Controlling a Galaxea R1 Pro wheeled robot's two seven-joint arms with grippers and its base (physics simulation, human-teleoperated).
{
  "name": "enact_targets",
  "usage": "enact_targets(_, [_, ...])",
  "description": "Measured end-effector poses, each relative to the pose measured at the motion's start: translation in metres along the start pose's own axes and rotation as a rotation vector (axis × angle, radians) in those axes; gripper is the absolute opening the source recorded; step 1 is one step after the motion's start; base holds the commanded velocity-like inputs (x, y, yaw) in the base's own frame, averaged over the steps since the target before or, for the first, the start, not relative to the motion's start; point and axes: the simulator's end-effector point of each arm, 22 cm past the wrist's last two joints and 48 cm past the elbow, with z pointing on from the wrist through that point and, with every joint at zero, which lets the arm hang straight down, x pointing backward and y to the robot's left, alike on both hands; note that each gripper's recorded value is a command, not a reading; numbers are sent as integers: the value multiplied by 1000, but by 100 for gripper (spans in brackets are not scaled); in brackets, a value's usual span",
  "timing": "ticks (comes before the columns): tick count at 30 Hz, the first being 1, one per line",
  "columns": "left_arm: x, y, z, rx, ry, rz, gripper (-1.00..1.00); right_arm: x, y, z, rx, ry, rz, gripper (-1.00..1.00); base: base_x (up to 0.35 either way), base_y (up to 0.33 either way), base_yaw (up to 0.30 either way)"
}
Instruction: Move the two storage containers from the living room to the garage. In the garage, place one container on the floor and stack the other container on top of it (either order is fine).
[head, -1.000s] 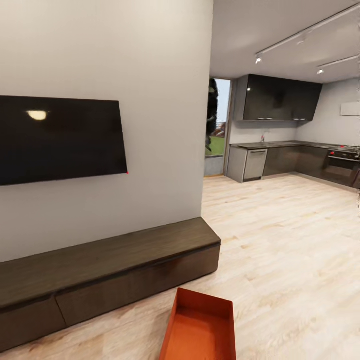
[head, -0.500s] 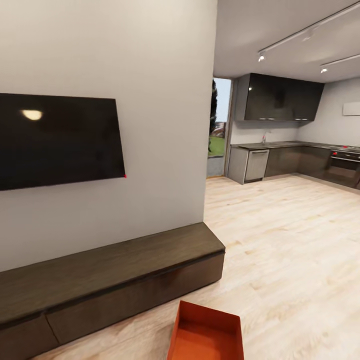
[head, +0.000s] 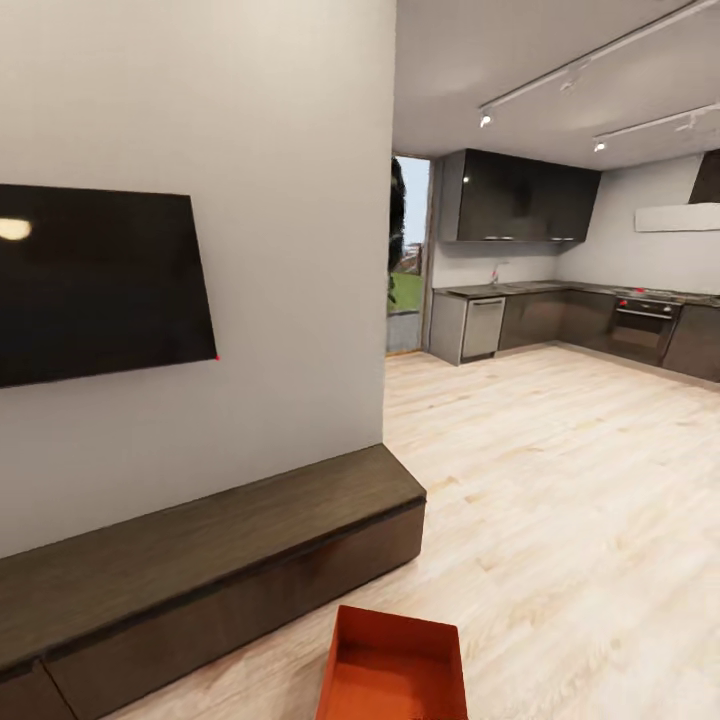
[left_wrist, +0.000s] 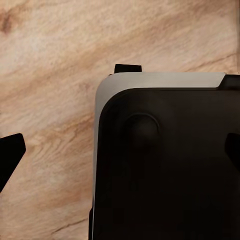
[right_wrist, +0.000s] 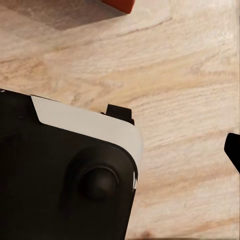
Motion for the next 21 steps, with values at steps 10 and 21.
enact_targets(10, [0, 0, 0, 0, 0, 0, 100, 1, 0, 0, 1, 2, 0, 100, 0, 0, -241])
enact_targets(21, [0, 0, 0, 0, 0, -1, 100, 1, -1, 0, 1, 3, 0, 100, 0, 0, -149])
